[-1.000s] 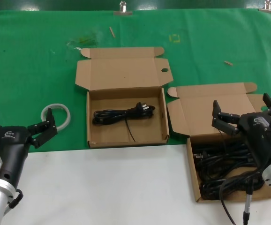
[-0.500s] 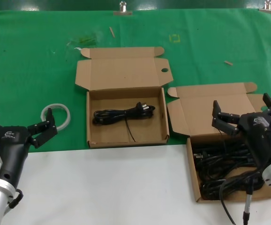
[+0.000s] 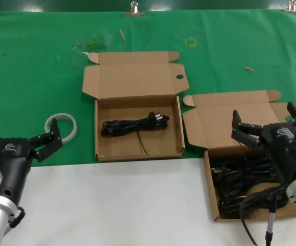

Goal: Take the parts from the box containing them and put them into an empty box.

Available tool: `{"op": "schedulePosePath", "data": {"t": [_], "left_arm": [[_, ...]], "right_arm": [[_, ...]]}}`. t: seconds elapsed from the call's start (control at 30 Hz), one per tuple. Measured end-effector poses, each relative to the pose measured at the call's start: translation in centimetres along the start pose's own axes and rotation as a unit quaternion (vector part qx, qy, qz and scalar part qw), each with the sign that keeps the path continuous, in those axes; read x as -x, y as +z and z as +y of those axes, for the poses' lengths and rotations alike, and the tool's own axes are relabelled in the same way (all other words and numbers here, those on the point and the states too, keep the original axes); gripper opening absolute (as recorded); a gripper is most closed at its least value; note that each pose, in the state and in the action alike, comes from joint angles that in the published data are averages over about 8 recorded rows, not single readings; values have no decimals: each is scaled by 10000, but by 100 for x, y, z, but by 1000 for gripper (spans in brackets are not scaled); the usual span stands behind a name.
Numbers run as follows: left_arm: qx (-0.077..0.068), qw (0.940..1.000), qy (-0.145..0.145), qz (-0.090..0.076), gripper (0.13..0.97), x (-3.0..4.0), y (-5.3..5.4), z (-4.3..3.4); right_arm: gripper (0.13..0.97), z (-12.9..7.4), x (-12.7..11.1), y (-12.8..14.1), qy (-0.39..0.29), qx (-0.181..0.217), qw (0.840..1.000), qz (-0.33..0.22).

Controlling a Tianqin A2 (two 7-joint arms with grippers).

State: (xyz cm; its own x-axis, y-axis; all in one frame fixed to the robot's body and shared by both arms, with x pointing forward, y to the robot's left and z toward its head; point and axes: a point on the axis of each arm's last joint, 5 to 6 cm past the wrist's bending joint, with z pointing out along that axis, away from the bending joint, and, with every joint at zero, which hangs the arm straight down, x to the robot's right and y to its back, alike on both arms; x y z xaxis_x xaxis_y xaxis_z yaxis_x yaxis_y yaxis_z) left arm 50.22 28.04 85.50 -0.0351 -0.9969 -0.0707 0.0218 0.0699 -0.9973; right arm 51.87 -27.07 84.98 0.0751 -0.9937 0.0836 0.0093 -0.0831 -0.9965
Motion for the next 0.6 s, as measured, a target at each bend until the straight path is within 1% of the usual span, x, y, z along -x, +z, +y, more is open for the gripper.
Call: {"op": "schedulePosePath", "data": {"t": [0.6], "left_arm": [[0,10000,0,0,966,0,0,0]], "right_arm": [[966,0,0,0,0,0,10000,0]]}}
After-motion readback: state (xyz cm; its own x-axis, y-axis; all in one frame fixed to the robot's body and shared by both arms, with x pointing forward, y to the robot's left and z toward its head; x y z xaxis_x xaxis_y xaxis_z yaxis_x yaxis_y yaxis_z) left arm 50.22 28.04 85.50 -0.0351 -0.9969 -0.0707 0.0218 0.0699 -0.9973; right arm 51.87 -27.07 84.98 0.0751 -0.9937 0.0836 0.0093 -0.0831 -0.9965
